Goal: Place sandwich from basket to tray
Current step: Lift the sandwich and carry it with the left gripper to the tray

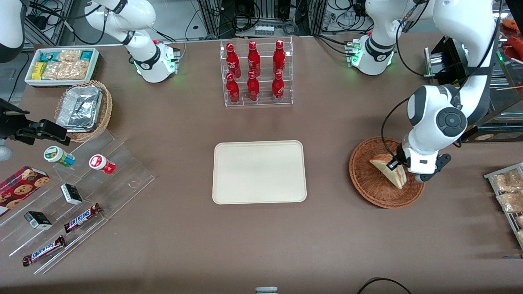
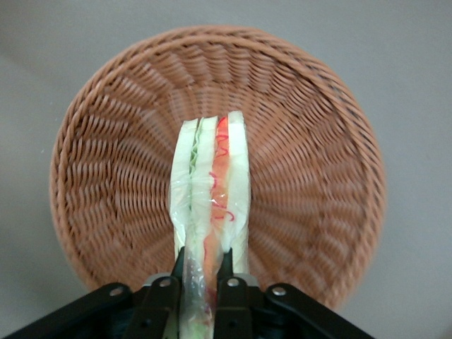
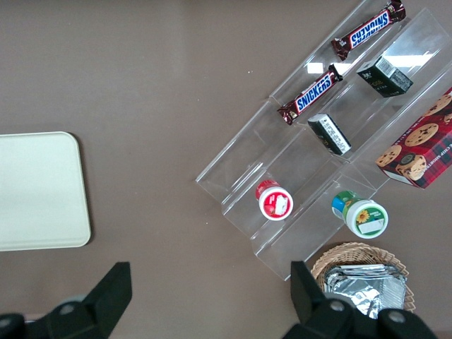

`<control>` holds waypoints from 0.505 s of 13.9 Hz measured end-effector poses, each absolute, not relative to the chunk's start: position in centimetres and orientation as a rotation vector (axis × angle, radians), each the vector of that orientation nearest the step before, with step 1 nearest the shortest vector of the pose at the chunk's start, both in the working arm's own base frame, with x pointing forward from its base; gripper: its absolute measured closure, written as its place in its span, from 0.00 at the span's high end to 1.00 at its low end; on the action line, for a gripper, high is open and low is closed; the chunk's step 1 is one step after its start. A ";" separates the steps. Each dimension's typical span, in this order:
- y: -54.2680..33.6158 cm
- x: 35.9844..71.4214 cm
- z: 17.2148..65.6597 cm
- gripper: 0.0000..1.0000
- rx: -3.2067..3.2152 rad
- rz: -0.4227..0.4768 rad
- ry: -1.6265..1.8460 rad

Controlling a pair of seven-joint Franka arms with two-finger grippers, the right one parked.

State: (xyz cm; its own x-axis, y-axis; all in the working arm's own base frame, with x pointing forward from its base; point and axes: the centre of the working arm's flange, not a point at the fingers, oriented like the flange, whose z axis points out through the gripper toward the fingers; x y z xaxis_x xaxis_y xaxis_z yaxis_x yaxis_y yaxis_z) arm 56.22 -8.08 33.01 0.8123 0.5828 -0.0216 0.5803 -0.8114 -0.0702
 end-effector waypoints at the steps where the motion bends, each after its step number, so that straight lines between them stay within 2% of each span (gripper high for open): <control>1: -9.9 56.1 34.9 0.14 -2.934 0.090 -0.898; 4: -16.8 55.2 40.4 0.14 -2.947 0.139 -0.734; 7: -24.7 53.9 42.8 0.14 -2.986 0.103 -0.584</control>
State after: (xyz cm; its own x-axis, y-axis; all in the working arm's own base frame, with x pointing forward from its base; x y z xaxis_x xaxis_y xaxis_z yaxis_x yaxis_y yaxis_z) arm 53.88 -24.72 42.85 0.9242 0.3789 -0.0474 0.3723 -0.9218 -0.1081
